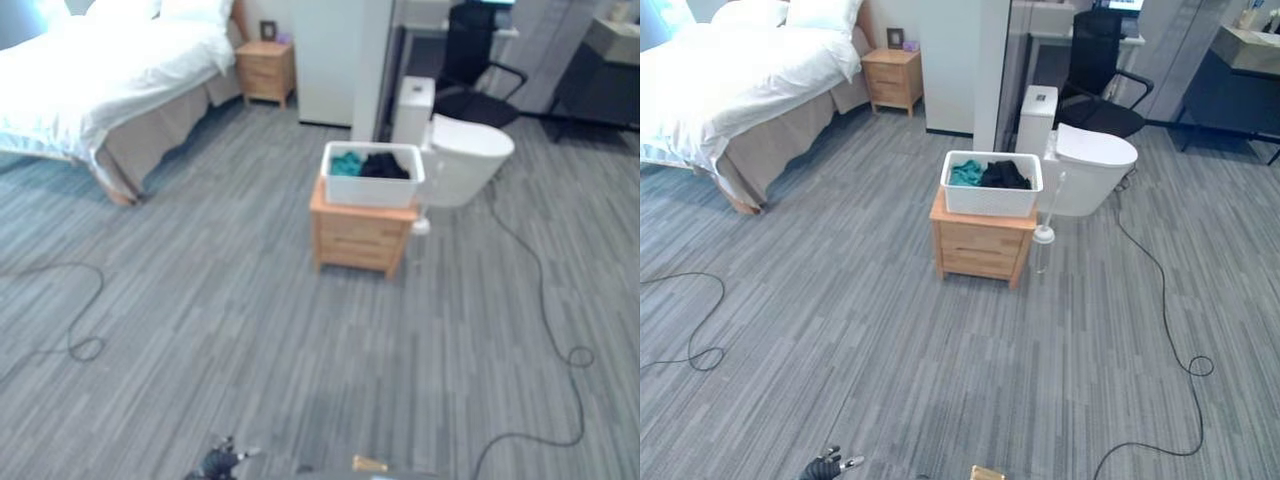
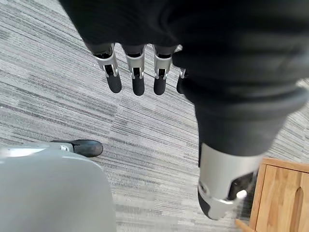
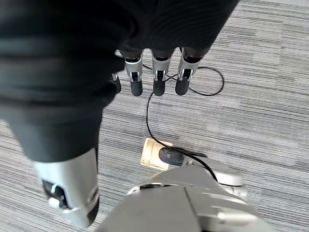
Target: Grab the laundry basket,head to the washer,open it,put in the laundry and shut it.
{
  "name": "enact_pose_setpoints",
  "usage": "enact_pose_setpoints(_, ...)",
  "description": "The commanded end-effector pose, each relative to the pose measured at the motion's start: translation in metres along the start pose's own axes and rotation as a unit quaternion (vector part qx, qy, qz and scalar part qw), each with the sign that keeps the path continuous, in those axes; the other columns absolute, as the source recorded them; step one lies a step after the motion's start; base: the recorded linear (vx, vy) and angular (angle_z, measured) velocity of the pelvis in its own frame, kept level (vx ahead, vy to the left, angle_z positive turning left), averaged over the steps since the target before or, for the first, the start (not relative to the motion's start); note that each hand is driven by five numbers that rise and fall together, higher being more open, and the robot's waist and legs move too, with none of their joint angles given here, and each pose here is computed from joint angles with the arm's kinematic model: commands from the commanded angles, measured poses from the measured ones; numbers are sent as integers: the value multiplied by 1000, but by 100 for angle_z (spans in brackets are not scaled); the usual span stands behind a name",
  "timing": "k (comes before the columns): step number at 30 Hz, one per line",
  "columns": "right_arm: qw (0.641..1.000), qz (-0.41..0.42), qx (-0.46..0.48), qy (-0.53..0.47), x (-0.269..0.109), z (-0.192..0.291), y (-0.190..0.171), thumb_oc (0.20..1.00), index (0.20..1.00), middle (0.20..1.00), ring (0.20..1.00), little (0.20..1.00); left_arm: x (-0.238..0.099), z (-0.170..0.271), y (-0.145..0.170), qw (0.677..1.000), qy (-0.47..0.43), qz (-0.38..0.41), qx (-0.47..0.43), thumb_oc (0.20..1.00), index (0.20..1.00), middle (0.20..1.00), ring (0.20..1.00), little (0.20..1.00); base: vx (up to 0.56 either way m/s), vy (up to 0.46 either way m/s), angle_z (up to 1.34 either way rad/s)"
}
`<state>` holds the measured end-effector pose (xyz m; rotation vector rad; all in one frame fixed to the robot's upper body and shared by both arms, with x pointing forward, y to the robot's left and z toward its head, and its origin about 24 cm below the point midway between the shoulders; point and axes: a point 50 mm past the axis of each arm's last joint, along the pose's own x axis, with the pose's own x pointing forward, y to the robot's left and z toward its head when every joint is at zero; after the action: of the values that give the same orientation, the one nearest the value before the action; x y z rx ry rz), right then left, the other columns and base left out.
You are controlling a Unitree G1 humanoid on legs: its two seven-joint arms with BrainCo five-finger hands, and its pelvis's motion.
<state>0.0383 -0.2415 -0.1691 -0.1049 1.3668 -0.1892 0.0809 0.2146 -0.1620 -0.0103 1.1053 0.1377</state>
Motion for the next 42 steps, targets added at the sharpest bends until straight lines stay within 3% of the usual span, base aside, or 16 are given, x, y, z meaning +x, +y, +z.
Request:
enact_pose_setpoints(1, 998, -52, 5, 28, -3, -5, -33, 1000, 1000, 1000, 1000, 1000, 7, 16, -21, 999, -20, -29, 14, 1000, 1000, 1000, 1000, 1000, 0, 0, 0)
enact_pose_setpoints(13, 1000, -24, 4, 5, -2, -3, -19, 1000, 1000, 1000, 1000, 1000, 8, 15, -5, 1000, -3, 3, 10, 1000, 1000, 1000, 1000, 1000, 5, -53, -1)
enact_pose_setpoints(26, 999, -30, 23, -27, -1, 20, -26, 1000, 1000, 1000, 1000, 1000, 10, 45, 5, 998, -59, 16, -28, 1000, 1000, 1000, 1000, 1000, 9, -140, 2)
enact_pose_setpoints(34, 998, -29, 32, -43, 0, 27, -26, 1000, 1000, 1000, 1000, 1000, 7, 39, 7, 997, -62, 17, -53, 1000, 1000, 1000, 1000, 1000, 388, 41, 0)
enact_pose_setpoints(42, 990, 5, 20, -139, -3, 84, -8, 1000, 1000, 1000, 1000, 1000, 4, 52, 32, 994, -84, 47, -41, 1000, 1000, 1000, 1000, 1000, 519, 200, -71)
